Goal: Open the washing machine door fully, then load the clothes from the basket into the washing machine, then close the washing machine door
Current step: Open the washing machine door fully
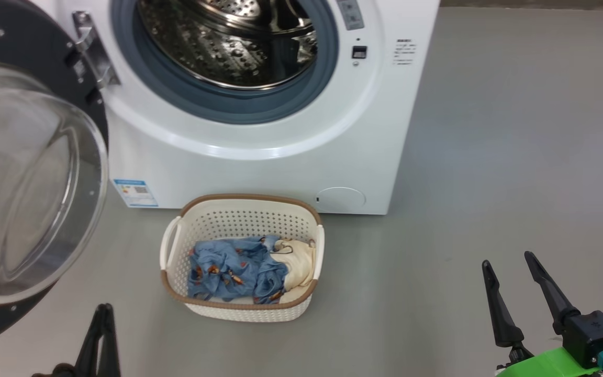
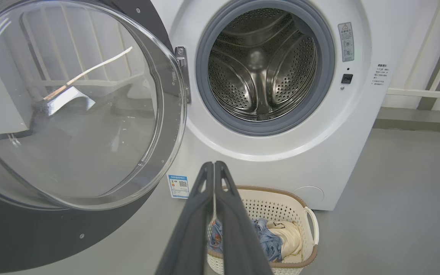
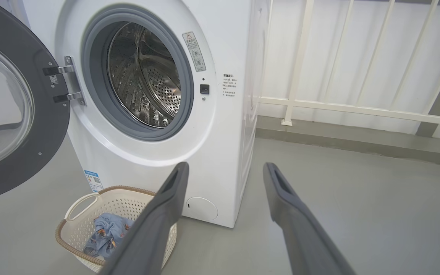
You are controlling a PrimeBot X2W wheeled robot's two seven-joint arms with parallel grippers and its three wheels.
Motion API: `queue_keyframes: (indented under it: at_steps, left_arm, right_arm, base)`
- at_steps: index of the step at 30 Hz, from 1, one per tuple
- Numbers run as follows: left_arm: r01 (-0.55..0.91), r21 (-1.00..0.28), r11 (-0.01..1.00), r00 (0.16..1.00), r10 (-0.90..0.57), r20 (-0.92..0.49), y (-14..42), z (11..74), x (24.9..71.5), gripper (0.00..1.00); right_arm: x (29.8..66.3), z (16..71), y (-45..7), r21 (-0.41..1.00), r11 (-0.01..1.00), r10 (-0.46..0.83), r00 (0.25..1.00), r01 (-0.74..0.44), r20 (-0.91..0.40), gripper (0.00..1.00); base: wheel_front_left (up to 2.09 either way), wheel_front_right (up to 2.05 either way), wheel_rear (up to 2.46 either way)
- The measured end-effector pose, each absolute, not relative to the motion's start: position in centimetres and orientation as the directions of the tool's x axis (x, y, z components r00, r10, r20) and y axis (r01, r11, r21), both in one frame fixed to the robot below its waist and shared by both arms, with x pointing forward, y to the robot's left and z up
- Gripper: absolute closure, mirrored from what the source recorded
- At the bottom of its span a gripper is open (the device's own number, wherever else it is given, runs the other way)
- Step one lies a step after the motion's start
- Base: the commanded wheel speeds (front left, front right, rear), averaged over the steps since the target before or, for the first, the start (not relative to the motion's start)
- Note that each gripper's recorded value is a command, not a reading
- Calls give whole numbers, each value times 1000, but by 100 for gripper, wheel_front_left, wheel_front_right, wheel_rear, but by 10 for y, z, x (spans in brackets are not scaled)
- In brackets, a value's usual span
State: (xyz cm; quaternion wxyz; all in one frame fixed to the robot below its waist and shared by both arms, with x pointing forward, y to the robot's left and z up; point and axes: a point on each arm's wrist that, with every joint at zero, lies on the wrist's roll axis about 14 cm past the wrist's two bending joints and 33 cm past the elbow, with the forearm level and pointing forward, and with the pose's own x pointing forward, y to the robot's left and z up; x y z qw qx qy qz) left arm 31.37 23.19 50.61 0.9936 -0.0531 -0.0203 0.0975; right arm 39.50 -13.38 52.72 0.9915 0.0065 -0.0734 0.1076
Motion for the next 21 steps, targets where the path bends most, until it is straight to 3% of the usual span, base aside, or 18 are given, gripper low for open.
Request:
queue_keyframes:
  at_steps: [1, 2, 3, 4, 21]
  left_arm:
    - [-175, -111, 978, 984, 179, 23, 227, 505, 316, 58]
    - [-156, -113, 981, 987, 159, 17, 222, 504, 318, 45]
    - [-140, -114, 984, 990, 143, 14, 218, 503, 320, 26]
    - [-128, -115, 985, 991, 130, 15, 215, 504, 322, 0]
    - [37, -98, 995, 999, -37, -7, 174, 501, 355, 0]
  right_arm:
    - [393, 529, -136, -6, 978, 205, 967, -207, 151, 0]
    - [392, 530, -139, -9, 980, 198, 968, -199, 153, 0]
    - [391, 530, -141, -11, 981, 192, 969, -193, 154, 0]
    - [389, 531, -144, -13, 982, 186, 970, -186, 156, 0]
    - [365, 539, -182, -23, 997, 77, 982, -74, 175, 0]
  base:
    - [0, 0, 0]
    - [0, 0, 0]
    - [0, 0, 0]
    - [0, 0, 0]
    - [0, 0, 0]
